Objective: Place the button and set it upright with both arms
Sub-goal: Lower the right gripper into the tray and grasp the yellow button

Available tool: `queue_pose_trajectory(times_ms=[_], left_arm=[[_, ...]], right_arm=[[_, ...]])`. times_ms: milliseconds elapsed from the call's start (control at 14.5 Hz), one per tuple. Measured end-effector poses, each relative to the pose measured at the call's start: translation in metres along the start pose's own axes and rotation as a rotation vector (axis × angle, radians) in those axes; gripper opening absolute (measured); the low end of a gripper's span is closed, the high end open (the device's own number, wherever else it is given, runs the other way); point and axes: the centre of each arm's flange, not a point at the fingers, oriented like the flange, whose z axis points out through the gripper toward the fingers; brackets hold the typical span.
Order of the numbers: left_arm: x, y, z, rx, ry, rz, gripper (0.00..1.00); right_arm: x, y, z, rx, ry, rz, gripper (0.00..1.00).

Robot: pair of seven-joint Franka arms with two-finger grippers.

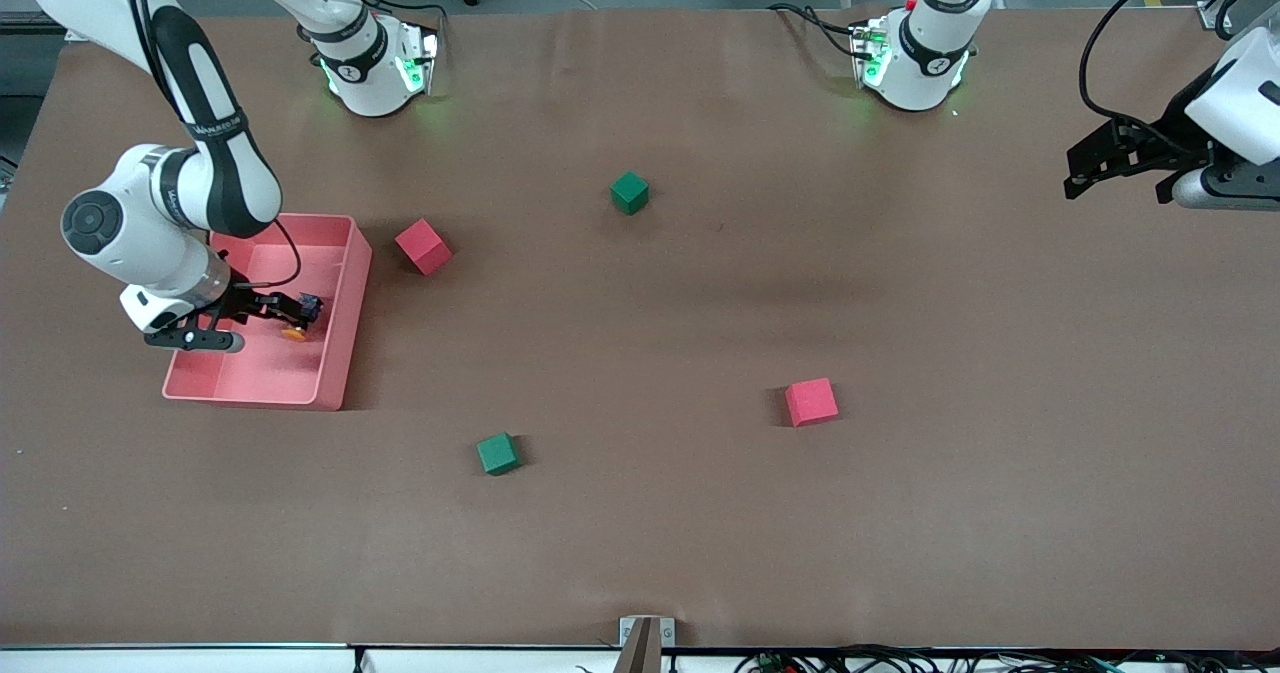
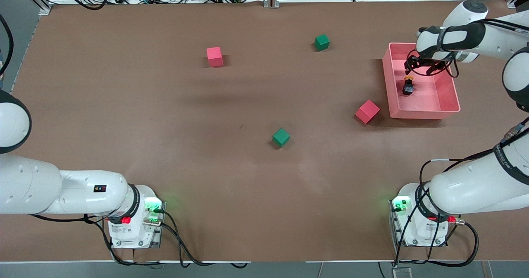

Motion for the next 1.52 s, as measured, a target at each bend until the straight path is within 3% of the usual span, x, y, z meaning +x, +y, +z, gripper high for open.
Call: queue_pose_trajectory(times_ms=[1174, 1381, 1519], left_arm=[[0.008, 0.004, 0.005, 0.027, 0.021, -0.042, 1.0], [0.008, 0.011, 0.005, 0.034, 0.02, -0.029, 1.0], [0.008, 0.011, 0.005, 0.034, 0.018, -0.028, 1.0]], right_arm=[[0.001, -0.001, 0.049, -0.002, 0.023, 0.047, 0.88], [0.0, -0.004, 0.057, -0.006, 0.02, 0.041, 0.77], [0.001, -0.003, 0.058, -0.007, 0.02, 0.042, 0.62]])
